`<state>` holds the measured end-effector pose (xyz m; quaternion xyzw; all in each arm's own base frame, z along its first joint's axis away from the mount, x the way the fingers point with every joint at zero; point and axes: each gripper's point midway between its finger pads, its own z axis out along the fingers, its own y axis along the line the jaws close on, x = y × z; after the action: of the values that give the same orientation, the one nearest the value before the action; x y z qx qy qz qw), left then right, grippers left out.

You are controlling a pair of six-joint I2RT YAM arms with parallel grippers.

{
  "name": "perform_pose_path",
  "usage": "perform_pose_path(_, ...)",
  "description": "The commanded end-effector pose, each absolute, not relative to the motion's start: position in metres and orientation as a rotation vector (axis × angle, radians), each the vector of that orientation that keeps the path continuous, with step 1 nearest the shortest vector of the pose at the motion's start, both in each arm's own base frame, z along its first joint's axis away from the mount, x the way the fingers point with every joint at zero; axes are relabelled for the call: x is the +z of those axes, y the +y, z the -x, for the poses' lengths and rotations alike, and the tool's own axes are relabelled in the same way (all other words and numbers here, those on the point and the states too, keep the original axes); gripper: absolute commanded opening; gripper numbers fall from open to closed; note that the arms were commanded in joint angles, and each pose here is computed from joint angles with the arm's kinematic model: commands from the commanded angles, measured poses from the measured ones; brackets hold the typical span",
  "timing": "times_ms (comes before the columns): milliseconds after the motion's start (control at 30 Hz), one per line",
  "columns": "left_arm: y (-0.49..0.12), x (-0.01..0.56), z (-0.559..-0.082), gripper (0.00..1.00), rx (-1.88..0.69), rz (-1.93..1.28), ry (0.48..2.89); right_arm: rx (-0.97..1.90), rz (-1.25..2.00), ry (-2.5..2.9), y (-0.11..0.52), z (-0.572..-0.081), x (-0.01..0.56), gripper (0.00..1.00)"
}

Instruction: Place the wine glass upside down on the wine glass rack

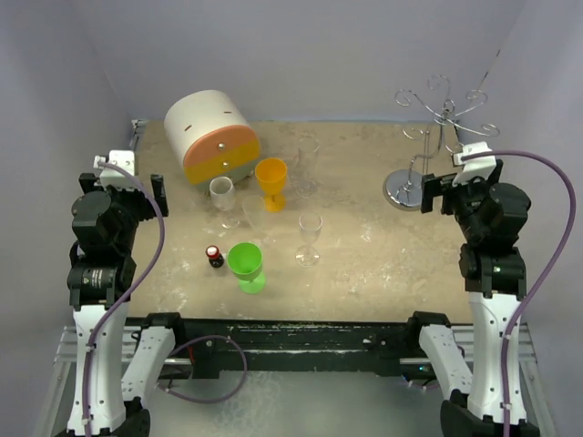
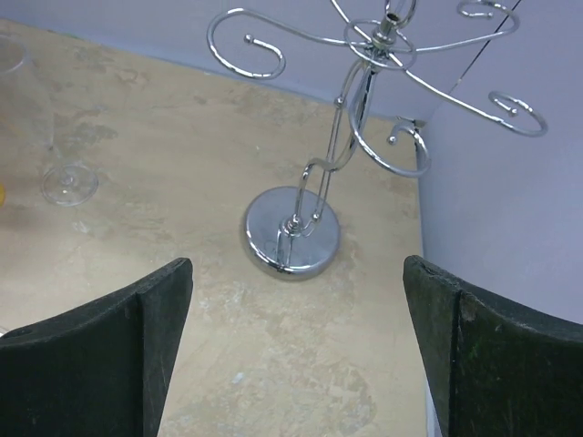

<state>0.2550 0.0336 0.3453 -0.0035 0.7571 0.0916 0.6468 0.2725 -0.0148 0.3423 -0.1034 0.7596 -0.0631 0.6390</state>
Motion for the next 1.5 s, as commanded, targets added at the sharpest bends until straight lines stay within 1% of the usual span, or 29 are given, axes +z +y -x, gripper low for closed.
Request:
perform_pose_path(0, 0.027, 0.366, -0.261, 0.99, 0.182, -0.046, 1.682, -0.176, 0.202, 1.659, -0.019, -0.266, 0.379, 1.00)
perform_pose_path(400, 0.020, 0.381, -0.272, 0.99, 0.144, -0.095, 1.666, -0.236, 0.147, 1.568, -0.029, -0.252, 0.425, 1.00)
perform_pose_path(767, 0.005, 0.398, -0.274, 0.99, 0.083, -0.181, 1.628, -0.308, 0.133, 1.537, -0.039, -0.252, 0.448, 1.00)
perform_pose_path(933, -0.017, 0.403, -0.277, 0.99, -0.023, -0.281, 1.611, -0.336, 0.108, 1.550, -0.048, -0.272, 0.452, 1.00)
perform_pose_path(1100, -0.026, 0.402, -0.278, 0.99, -0.075, -0.314, 1.607, -0.360, 0.055, 1.594, -0.061, -0.305, 0.442, 0.99)
perform_pose_path(1167, -0.027, 0.403, -0.278, 0.99, -0.083, -0.314, 1.606, -0.332, 0.029, 1.626, -0.061, -0.319, 0.433, 0.97)
perform_pose_path(1267, -0.030, 0.403, -0.279, 0.99, -0.102, -0.316, 1.604, -0.216, -0.029, 1.671, -0.053, -0.340, 0.417, 0.96)
perform_pose_path(1467, -0.033, 0.400, -0.281, 0.99, -0.124, -0.320, 1.611, -0.221, -0.102, 1.731, -0.063, -0.368, 0.400, 0.96)
